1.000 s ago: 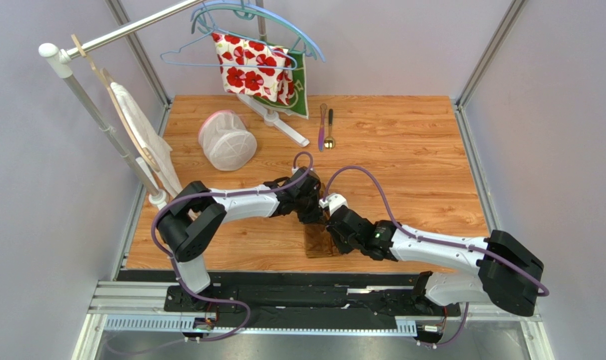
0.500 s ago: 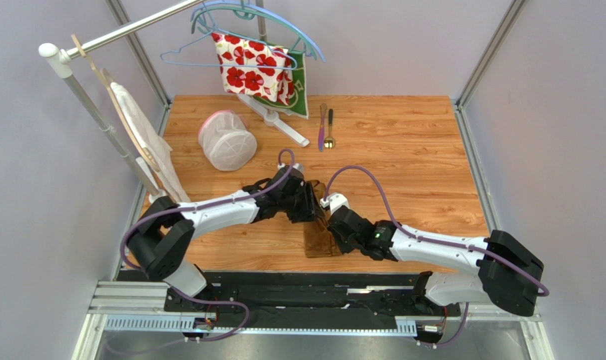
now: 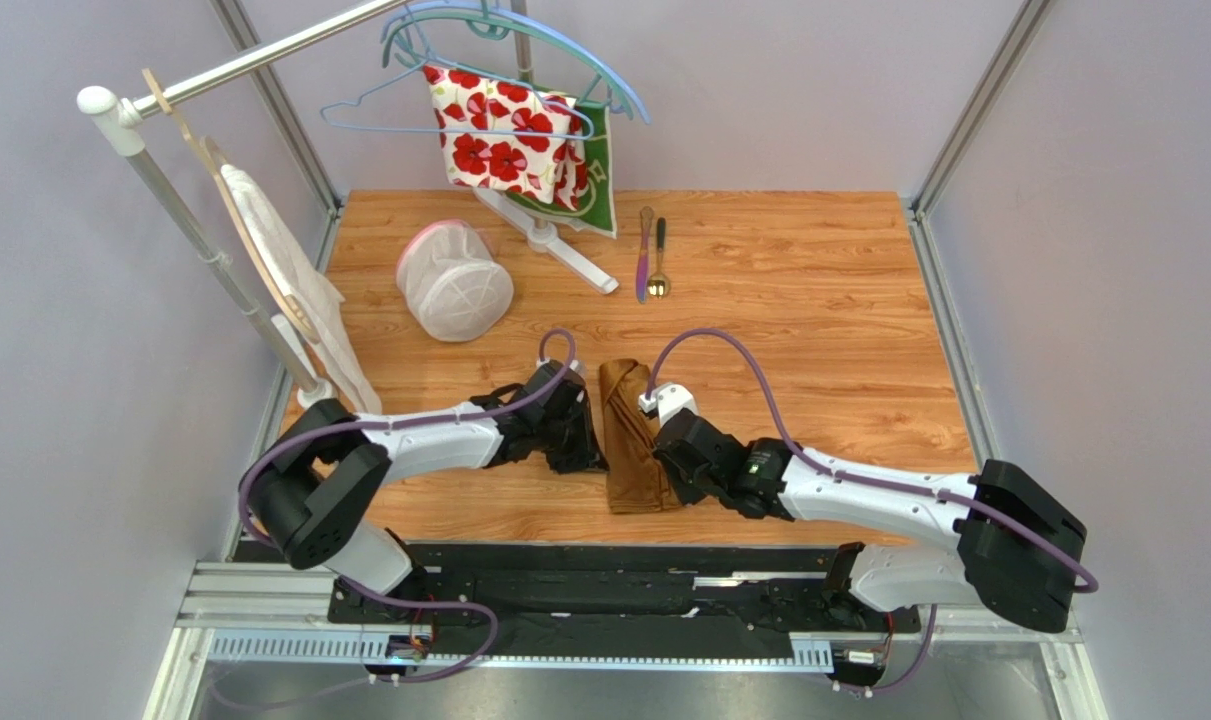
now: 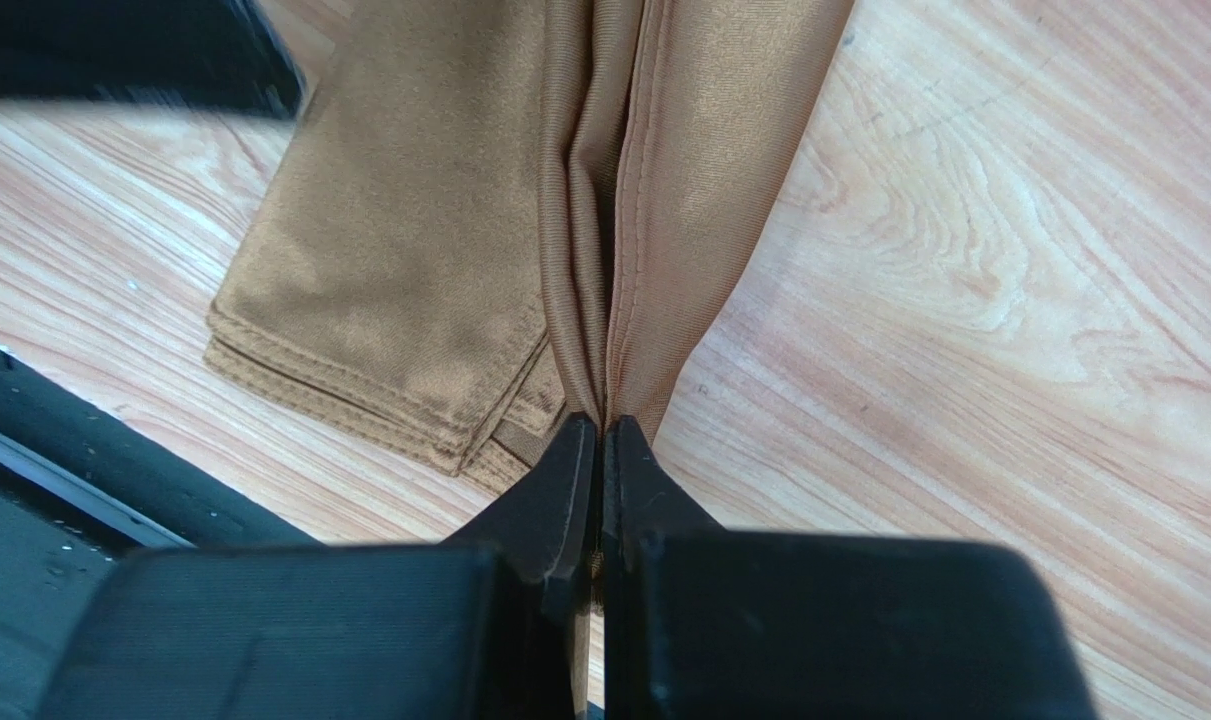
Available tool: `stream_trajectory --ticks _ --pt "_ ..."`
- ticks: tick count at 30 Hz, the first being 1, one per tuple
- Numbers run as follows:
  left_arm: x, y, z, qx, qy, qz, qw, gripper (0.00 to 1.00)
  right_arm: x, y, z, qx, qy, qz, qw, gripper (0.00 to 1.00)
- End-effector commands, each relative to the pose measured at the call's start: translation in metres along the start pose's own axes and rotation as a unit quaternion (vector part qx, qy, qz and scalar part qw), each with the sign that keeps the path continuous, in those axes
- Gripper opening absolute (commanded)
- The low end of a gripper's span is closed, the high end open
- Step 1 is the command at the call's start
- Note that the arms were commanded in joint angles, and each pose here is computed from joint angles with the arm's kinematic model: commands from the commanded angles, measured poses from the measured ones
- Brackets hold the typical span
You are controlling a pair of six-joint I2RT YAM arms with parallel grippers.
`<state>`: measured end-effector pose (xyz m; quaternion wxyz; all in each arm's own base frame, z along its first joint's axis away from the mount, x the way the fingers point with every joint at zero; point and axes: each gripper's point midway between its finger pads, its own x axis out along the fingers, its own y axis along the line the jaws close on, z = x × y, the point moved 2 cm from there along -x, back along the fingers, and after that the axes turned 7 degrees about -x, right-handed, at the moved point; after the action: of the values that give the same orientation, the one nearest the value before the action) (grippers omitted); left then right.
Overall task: Fold the napkin into a case and place the utensils inside
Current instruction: Fold the smaller rectangle-folded napkin at the center of the board.
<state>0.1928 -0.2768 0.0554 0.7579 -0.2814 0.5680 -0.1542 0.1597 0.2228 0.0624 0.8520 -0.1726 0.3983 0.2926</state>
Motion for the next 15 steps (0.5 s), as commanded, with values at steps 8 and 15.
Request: stream_trajectory --ticks 8,15 --pt "0.029 -0.002 -0.021 0.018 0.016 -0.016 1.000 0.02 -0.005 0.014 0.037 0.023 -0.028 0.020 0.999 0.00" --pt "0.034 -0.006 -0.029 0.016 0.022 -0.021 0.999 0.01 -0.001 0.031 0.044 0.038 -0.013 0.057 0.998 0.00"
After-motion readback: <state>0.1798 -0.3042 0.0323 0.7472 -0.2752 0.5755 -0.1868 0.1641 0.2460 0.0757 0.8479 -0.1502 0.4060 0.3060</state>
